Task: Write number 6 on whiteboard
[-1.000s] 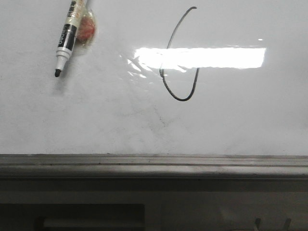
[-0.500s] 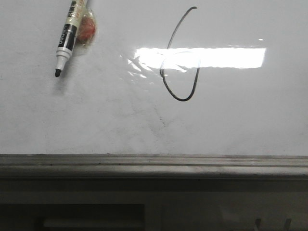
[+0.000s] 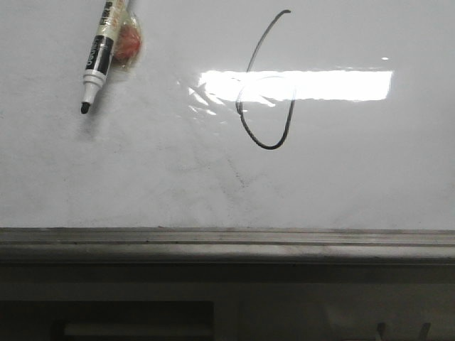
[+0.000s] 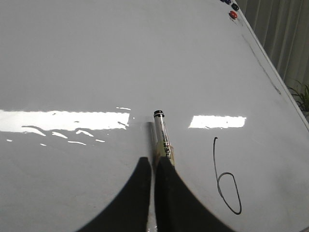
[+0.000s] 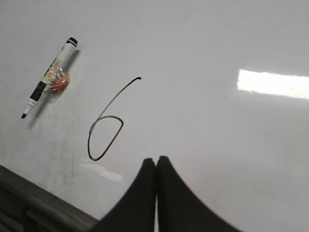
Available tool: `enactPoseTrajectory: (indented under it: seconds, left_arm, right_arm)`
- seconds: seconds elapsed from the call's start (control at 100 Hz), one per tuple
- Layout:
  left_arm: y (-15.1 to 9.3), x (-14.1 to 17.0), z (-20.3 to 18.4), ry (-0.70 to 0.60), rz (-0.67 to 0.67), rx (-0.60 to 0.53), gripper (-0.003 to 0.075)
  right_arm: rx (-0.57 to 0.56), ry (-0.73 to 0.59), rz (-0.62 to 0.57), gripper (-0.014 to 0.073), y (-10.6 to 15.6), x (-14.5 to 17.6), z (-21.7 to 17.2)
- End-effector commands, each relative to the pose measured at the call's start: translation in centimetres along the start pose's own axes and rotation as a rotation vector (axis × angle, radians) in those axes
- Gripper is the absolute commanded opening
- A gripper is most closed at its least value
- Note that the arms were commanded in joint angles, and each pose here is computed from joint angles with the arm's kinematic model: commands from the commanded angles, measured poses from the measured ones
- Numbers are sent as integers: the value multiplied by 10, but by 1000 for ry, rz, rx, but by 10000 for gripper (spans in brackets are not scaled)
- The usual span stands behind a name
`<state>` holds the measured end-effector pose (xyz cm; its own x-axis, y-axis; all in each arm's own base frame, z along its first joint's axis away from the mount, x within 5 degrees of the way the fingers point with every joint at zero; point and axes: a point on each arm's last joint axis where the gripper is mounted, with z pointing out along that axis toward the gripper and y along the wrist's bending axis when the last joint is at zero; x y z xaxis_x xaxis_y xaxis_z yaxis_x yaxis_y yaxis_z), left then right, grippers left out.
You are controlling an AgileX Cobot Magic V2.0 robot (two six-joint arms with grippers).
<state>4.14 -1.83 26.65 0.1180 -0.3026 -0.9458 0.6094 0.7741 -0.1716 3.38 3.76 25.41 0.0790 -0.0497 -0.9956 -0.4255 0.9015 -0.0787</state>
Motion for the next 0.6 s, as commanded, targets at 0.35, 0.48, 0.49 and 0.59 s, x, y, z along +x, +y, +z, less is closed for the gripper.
enactPoseTrajectory:
  seconds: [0.35,0.48,0.49,0.59]
  left_arm:
    - [1,3,7,-14,206,-50,-20]
    - [6,15,9,-16,245,-134,-20]
    - [7,16,9,-17,226,-145,-20]
    - [8,25,6,-19,252,-179,-20]
  right_arm:
    - [44,-65,10,-54,-3,-11,-3]
    - [44,-65,10,-54,-3,-11,-3]
    - [44,-65,10,-54,-3,-11,-3]
    - [44,-65,10,-54,-3,-11,-3]
